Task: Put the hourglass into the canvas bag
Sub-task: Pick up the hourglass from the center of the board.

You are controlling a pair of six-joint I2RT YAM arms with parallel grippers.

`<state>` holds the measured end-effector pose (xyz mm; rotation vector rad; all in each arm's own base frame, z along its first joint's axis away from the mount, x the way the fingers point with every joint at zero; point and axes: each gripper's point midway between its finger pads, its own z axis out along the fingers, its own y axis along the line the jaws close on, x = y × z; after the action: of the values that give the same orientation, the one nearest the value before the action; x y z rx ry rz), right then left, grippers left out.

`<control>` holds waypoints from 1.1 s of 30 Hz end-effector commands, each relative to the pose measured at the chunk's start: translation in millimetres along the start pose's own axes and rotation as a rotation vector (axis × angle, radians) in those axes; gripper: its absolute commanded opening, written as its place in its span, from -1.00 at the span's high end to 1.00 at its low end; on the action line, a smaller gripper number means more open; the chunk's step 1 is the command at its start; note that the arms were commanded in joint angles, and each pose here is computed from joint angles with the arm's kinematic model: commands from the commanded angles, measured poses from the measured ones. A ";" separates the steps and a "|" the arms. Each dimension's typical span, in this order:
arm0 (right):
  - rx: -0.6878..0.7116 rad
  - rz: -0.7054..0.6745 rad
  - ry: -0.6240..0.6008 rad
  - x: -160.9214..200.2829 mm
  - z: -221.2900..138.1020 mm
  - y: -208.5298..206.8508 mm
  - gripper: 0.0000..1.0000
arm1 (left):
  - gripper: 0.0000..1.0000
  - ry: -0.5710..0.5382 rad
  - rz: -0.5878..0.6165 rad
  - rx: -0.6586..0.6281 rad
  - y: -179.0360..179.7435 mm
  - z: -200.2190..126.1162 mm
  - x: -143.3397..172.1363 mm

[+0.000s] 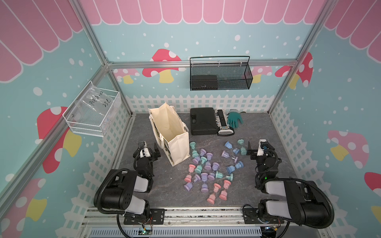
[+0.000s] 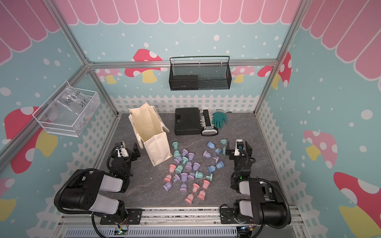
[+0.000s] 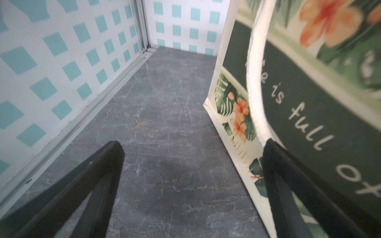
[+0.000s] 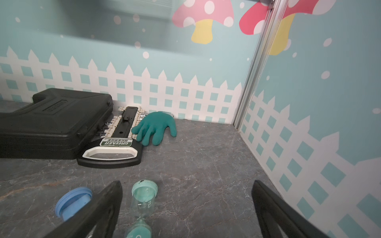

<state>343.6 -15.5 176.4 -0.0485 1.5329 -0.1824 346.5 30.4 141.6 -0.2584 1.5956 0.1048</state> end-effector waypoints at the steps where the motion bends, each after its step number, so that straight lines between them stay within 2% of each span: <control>1: 0.015 0.007 -0.003 -8.0 0.6 -4.3 -0.99 | -0.98 -0.055 -0.020 0.001 1.1 -5.7 -20.8; 3: 0.042 0.066 -0.038 -20.2 -1.7 -10.3 -0.99 | -0.99 -0.039 -0.024 0.011 -1.1 -7.3 -27.7; 7: 0.033 0.168 -0.041 -31.6 2.9 -10.4 -0.99 | -0.98 0.069 -0.052 0.020 -5.1 -7.6 -33.3; 9: 0.066 0.339 -0.003 -26.7 6.8 -15.7 -0.99 | -0.98 0.076 -0.084 0.018 -4.6 -11.6 -41.0; 10: 0.031 0.376 0.009 -26.7 7.6 -9.8 -0.99 | -0.98 0.068 -0.125 -0.005 -0.3 -14.5 -43.9; 13: -0.063 0.343 0.010 -29.1 8.0 6.1 -0.99 | -0.98 0.070 -0.261 -0.072 13.0 -22.0 -43.2; 17: -0.051 0.441 0.036 -21.8 9.2 5.2 -0.99 | -0.99 0.086 -0.309 -0.023 7.1 -30.2 -46.2; 21: -0.057 0.519 0.113 -14.4 18.4 9.8 -0.99 | -0.98 0.056 -0.434 -0.145 29.8 -37.1 -47.0; 26: -0.048 0.540 0.177 -5.9 21.7 11.2 -0.99 | -0.98 0.195 -0.457 -0.129 19.0 -37.2 -43.3; 28: -0.059 0.555 0.246 0.2 26.0 16.4 -0.99 | -0.98 0.241 -0.479 -0.099 11.0 -39.0 -37.2; 33: -0.188 0.597 0.345 7.4 23.2 44.4 -0.99 | -0.98 0.390 -0.459 -0.112 1.1 -52.1 -18.8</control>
<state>374.6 7.9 180.8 0.3064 1.7389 0.3430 307.9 31.5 181.6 -0.7204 1.7450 -0.2073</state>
